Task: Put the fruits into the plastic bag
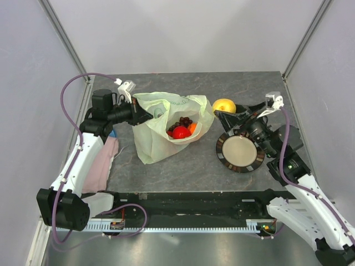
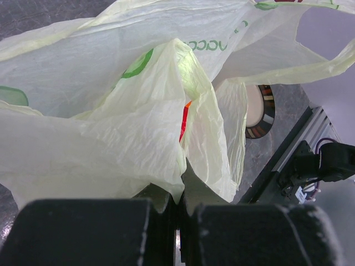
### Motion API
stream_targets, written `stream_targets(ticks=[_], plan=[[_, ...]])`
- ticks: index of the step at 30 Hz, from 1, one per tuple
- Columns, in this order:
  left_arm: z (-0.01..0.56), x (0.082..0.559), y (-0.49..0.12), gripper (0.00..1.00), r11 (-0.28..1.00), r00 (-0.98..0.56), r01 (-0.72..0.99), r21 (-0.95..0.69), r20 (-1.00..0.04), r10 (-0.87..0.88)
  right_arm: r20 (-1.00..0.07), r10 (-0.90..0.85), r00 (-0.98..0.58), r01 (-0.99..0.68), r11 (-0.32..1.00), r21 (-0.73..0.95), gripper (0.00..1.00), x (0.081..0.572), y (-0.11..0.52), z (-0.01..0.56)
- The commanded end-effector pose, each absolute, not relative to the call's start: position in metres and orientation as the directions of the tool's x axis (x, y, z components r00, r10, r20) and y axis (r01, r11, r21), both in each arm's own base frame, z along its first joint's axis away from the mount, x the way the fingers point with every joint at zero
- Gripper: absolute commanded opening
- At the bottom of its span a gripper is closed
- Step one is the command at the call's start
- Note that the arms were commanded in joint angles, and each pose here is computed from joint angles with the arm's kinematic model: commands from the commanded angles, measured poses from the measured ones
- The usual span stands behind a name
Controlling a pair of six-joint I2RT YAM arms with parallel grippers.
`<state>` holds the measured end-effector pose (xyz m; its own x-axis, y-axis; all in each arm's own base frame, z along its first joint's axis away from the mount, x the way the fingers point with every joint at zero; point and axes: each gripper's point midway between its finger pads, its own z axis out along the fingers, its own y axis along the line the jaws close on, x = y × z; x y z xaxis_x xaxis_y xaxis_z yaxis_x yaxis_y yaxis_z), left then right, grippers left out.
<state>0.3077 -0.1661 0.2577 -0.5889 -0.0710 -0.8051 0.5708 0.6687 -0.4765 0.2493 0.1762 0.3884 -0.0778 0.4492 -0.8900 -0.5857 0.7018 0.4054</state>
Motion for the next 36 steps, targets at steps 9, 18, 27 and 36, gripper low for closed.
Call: stream_targets(ticks=[9,18,27,36], plan=[[0.266,0.308,-0.168,0.02,0.657,-0.579,0.578,-0.484,-0.811,-0.088,-0.951,0.280,-0.127,-0.780,0.565,0.271,0.45,0.224,0.292,0.390],[0.266,0.308,-0.169,0.02,0.655,-0.579,0.579,-0.485,-0.810,-0.087,-0.948,0.147,-0.282,-0.556,0.781,0.286,0.46,0.277,0.315,0.325],[0.268,0.307,-0.169,0.02,0.651,-0.578,0.582,-0.486,-0.811,-0.088,-0.920,0.006,-0.392,-0.307,0.942,0.137,0.45,0.318,0.303,0.261],[0.268,0.307,-0.169,0.02,0.652,-0.580,0.582,-0.487,-0.810,-0.088,-0.867,-0.077,-0.492,-0.272,0.960,0.070,0.48,0.340,0.332,0.208]])
